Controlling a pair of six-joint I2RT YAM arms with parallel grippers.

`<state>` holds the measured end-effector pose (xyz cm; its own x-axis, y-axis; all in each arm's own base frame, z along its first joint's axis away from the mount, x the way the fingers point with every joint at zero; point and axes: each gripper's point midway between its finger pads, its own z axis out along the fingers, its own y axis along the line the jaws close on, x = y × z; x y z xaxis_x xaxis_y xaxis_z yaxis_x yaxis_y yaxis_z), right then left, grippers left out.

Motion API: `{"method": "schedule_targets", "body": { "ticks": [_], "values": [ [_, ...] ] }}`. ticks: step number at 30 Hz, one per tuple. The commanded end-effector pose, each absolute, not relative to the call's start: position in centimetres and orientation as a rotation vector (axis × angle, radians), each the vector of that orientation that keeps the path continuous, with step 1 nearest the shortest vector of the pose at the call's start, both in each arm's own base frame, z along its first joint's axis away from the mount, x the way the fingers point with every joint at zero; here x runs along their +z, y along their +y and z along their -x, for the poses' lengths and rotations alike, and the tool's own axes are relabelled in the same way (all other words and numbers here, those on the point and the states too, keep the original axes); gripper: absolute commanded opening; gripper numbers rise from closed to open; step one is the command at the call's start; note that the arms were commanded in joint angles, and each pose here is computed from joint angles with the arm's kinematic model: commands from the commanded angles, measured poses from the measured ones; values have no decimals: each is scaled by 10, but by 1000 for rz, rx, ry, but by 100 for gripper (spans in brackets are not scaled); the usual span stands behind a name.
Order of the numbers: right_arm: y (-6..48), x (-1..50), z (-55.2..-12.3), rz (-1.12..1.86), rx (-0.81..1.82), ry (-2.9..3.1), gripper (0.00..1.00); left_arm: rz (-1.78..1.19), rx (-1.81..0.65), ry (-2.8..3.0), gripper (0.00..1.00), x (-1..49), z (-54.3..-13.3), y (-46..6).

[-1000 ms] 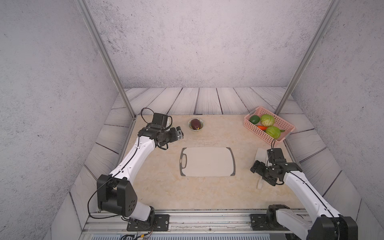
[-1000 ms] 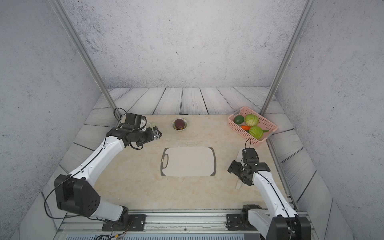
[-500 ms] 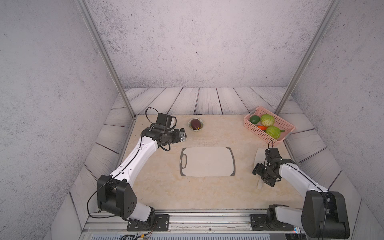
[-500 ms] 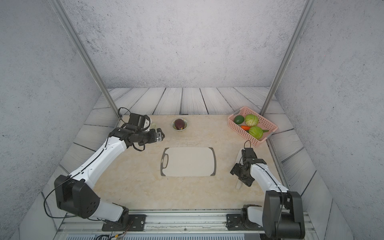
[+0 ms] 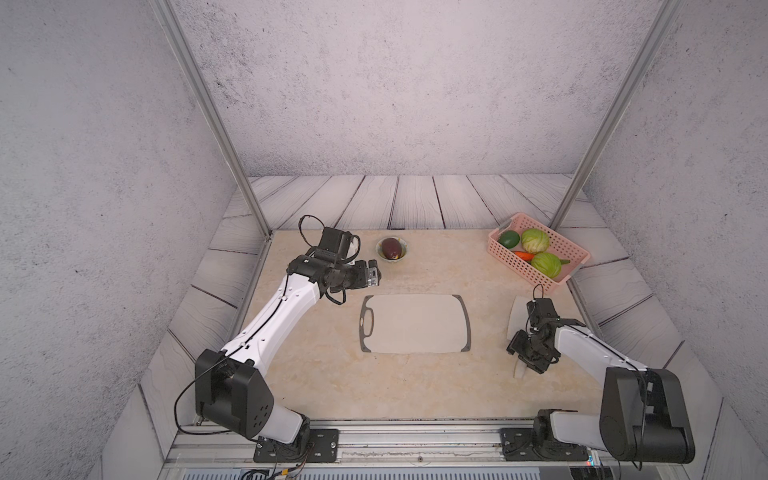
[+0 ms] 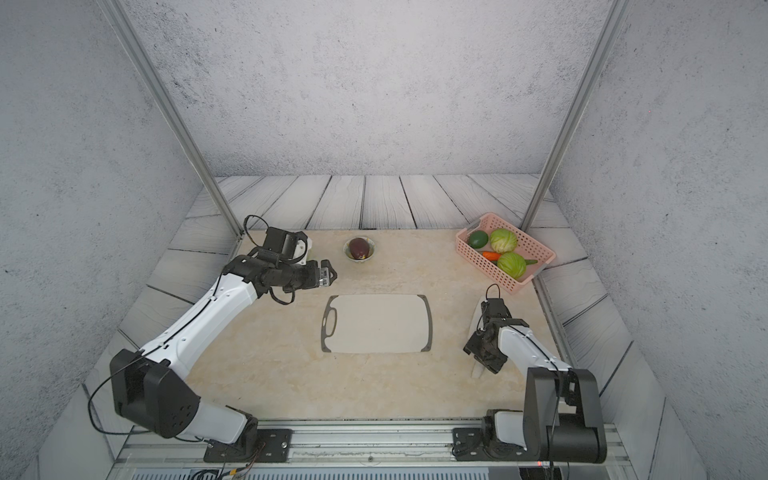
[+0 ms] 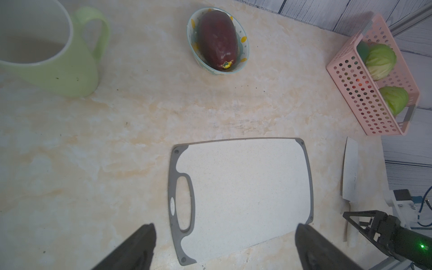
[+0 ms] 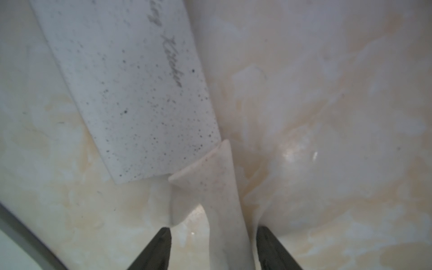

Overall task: Align the knife with the edge of the cutting board
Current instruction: Pick up the knife at the center of the board.

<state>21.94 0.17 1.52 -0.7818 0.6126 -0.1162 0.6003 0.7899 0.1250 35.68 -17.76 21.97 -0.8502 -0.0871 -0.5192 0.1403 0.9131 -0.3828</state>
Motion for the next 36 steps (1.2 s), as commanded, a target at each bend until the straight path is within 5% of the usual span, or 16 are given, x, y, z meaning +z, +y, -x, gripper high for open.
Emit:
{"method": "schedule_targets", "body": {
  "ticks": [1,19,36],
  "values": [
    [-4,8,-215,-1004,64,2840,57,-82,-589,2507,98,230,-356,-185],
    [-5,10,-216,-948,38,2885,4,-105,-626,2502,98,233,-353,-190],
    [-8,52,-221,-648,-308,2876,0,-111,-639,2522,98,230,-353,-193]
  ]
}}
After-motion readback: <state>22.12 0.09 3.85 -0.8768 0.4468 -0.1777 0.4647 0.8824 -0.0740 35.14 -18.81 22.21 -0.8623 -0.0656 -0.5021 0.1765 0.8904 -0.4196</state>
